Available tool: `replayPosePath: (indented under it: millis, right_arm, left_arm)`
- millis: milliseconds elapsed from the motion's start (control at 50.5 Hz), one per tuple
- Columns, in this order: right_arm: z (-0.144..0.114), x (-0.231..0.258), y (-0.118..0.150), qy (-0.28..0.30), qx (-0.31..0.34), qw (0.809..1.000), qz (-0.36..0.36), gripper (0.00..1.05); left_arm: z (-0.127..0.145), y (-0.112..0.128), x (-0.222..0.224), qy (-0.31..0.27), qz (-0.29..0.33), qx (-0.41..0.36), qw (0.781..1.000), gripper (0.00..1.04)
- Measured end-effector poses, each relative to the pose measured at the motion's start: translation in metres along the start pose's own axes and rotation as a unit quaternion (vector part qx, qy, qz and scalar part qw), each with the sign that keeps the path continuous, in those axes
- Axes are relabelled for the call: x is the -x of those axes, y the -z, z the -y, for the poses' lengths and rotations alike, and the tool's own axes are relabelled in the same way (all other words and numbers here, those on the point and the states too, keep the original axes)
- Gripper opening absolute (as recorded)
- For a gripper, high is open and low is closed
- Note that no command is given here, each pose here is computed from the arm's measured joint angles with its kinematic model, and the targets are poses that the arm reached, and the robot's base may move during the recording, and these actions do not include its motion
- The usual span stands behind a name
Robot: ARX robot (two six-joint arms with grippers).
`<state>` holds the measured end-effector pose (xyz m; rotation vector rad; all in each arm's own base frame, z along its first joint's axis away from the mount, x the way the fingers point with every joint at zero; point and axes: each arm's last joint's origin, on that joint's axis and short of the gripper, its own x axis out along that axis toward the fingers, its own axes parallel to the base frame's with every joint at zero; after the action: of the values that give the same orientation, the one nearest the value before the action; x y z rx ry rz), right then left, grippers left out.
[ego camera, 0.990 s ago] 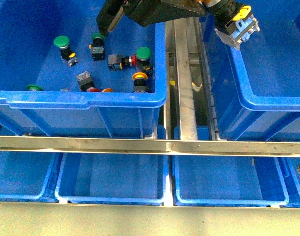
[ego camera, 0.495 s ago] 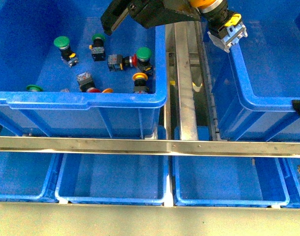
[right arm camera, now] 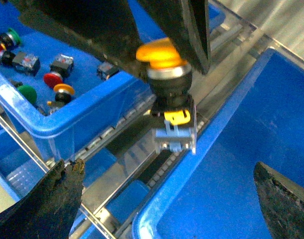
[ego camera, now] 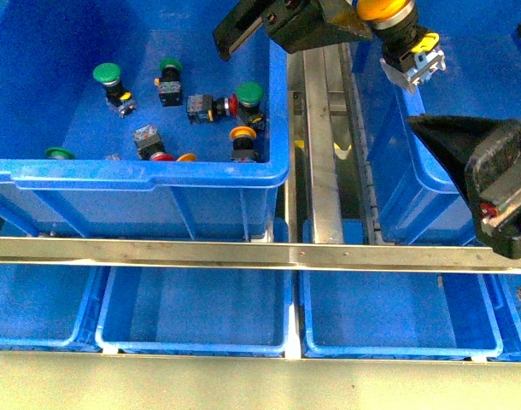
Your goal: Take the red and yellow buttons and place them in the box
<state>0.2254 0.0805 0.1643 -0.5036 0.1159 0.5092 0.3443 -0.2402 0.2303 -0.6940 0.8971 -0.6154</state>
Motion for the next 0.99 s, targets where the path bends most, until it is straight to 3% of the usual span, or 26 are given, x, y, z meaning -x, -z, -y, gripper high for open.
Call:
replayPosePath:
  millis: [337, 872, 990]
  right_arm:
    - [-0.013, -0.02, -0.007, -0.002, 0.009, 1.0, 0.024, 0.99]
    - [-0.012, -0.055, -0.009, 0.029, -0.004, 0.999, 0.042, 0.99]
    - [-0.01, -0.057, -0.006, 0.032, -0.015, 0.999, 0.039, 0.83]
  left_arm:
    - [0.01, -0.001, -0.001, 0.01, 0.004, -0.003, 1.0, 0.35]
    - [0.011, -0.002, -0.001, 0.003, 0.011, 0.002, 1.0, 0.35]
    - [0.01, -0.003, 0.0, -0.001, 0.014, 0.004, 1.0, 0.34]
